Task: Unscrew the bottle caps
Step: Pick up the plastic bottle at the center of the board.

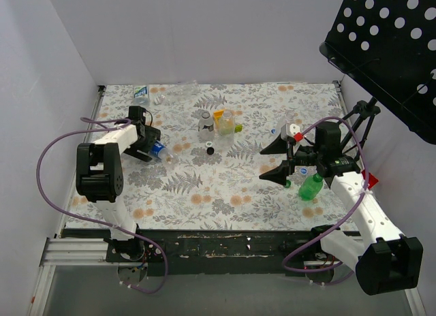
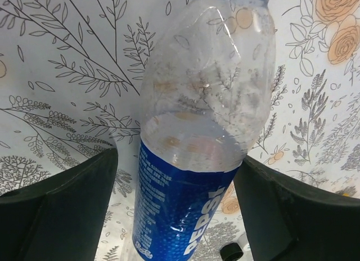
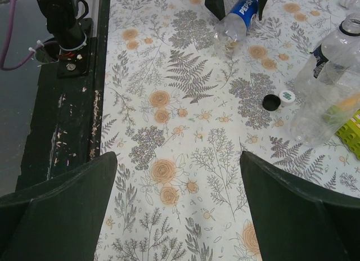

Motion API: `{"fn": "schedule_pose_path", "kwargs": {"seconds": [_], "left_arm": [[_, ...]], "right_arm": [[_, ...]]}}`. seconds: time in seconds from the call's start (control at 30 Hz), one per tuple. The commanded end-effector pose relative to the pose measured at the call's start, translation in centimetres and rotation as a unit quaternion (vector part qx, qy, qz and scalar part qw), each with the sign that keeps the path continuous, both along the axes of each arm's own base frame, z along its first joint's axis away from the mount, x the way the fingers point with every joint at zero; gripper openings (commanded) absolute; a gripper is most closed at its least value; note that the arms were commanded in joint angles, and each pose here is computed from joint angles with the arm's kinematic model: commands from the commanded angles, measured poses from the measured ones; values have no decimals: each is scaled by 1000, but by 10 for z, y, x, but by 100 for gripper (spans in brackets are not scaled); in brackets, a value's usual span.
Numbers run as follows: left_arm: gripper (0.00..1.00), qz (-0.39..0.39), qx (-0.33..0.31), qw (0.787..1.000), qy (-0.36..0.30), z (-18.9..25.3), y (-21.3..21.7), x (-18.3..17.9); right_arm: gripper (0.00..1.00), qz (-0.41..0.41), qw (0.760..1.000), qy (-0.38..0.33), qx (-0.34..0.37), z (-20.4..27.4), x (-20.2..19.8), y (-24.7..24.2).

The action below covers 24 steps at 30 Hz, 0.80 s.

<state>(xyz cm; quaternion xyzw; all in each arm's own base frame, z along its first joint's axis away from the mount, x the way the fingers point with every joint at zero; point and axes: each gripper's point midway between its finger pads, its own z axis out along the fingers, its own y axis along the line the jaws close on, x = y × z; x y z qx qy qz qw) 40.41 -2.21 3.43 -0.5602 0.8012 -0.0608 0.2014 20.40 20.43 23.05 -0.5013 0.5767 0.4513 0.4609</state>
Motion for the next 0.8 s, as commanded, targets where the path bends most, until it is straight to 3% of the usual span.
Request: {"fn": "schedule_pose_path", "kwargs": {"seconds": [0.0, 0.2, 0.33, 0.43, 0.63, 0.77], "left_arm": [[82, -24, 23, 999, 41, -5, 5, -21], [79, -38, 14, 999, 36, -1, 1, -26], [71, -49, -2, 998, 24, 1, -6, -29], [62, -57, -16, 998, 17, 0, -12, -30], [31, -95, -28, 995, -24, 10, -21, -29], [23, -156, -19, 984, -82, 31, -27, -29]], "right_arm": [[98, 7, 1000, -13, 11, 5, -4, -1], [98, 7, 1000, -14, 12, 6, -5, -1], [98, 6, 1000, -14, 13, 6, -4, -1], [98, 8, 1000, -14, 14, 7, -5, -1], [98, 6, 1000, -17, 14, 7, -6, -2], [98, 7, 1000, -16, 15, 8, -6, -2]]}}
